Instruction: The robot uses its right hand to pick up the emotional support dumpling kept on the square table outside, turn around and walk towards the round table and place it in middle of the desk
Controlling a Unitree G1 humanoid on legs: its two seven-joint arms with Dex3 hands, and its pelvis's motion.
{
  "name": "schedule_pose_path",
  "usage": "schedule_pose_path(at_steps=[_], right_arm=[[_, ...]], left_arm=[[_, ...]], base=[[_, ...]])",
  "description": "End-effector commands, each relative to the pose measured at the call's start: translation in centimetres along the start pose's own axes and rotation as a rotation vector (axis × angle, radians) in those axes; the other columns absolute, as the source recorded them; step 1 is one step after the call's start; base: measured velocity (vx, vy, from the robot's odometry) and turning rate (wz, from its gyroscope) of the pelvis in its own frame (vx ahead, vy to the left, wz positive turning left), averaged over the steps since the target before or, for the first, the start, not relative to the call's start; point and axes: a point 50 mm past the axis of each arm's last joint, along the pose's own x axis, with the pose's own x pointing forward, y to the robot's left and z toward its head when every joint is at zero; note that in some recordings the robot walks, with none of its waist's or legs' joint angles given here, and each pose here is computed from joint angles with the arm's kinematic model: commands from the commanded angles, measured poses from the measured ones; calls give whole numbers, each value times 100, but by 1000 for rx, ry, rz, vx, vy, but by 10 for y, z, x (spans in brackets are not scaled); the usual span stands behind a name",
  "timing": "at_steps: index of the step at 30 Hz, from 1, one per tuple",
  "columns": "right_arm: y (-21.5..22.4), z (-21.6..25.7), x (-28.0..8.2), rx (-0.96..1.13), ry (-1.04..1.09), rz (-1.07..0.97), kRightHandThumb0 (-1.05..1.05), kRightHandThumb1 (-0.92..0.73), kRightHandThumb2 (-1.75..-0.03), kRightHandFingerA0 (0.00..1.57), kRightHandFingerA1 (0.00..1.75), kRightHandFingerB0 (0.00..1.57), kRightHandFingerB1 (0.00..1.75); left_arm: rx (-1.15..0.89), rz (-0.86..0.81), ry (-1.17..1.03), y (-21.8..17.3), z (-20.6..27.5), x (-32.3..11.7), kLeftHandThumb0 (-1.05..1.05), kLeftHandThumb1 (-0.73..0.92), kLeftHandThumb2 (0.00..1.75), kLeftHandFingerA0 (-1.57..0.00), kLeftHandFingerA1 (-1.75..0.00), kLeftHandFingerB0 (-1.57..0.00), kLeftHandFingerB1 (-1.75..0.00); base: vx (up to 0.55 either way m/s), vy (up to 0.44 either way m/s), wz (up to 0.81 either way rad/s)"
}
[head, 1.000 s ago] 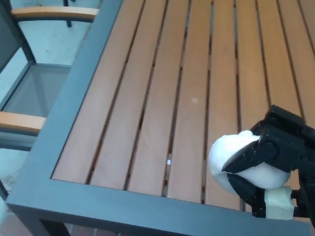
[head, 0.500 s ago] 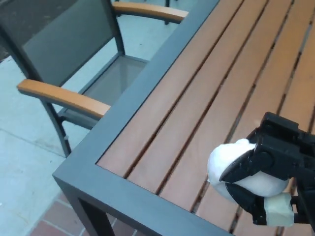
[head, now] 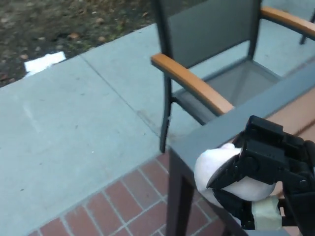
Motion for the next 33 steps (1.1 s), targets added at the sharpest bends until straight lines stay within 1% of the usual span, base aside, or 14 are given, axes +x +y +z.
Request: schedule_pose_path(at_steps=[1,6,7,12,13,15,20,21,24,25,29,30,31,33], right_arm=[[3,2,1,-17,-38,42,-5,-53,-123,90,173,79,149],[3,1,3,-30,-47,50,-6,-53,-124,89,175,80,150],[3,1,3,-30,-45,52,-7,-52,-125,89,172,81,144],[4,1,4,-30,-44,53,-7,-52,-125,89,172,81,144],[5,1,3,-23,-40,54,-9,-56,-119,88,172,83,134],[7,2,2,-12,-33,59,-9,-55,-122,89,171,84,135],[8,2,2,-13,-31,63,-9,-55,-122,89,171,84,135],[8,2,2,-19,-29,69,-8,-55,-124,87,174,81,145],[8,1,1,-31,-21,90,-8,-55,-123,87,174,80,146],[9,0,1,-29,-21,93,-7,-54,-124,88,173,81,144],[9,0,0,-25,-21,94,-7,-54,-124,88,173,81,144],[10,-1,-1,-22,-9,98,-8,-54,-123,89,173,79,152],[10,-1,-1,-23,-2,103,-12,-56,-121,118,147,90,128],[10,-1,-2,-27,0,107,-12,-56,-121,118,147,90,128]], left_arm=[[-9,-4,-33,3,2,-1,-21,61,60,-82,-90,-84,-69],[-20,-4,-40,3,2,-1,-20,60,61,-82,-91,-84,-72],[-15,-2,-38,3,2,-1,-20,60,61,-80,-88,-84,-70],[-10,-1,-37,3,2,-1,-20,60,61,-80,-88,-84,-70],[-13,0,-37,3,2,-1,-19,59,62,-81,-87,-85,-72],[-13,2,-37,4,1,-1,-21,60,60,-82,-92,-86,-72],[-7,-1,-40,4,1,-1,-21,60,60,-82,-92,-86,-72],[-7,0,-41,4,2,-1,-19,58,61,-84,-86,-86,-70],[-10,-4,-36,3,2,-1,-21,59,58,-83,-82,-85,-67],[-11,-5,-38,3,1,-1,-18,59,60,-85,-88,-84,-69],[-11,-5,-43,3,1,-2,-18,59,60,-85,-88,-84,-69],[-33,-7,-37,3,0,-2,-18,60,64,-83,-92,-84,-73],[-42,-6,-35,3,1,-1,-19,60,63,-83,-87,-85,-72],[-41,-2,-36,2,1,-1,-19,60,63,-83,-87,-85,-72]], base=[[60,95,91],[57,13,107],[74,-102,111],[59,-131,111],[130,-211,78],[113,-214,99],[74,-186,104],[46,-162,111],[33,-149,113],[162,155,162],[168,159,102],[161,130,105],[111,57,98],[130,15,109]])
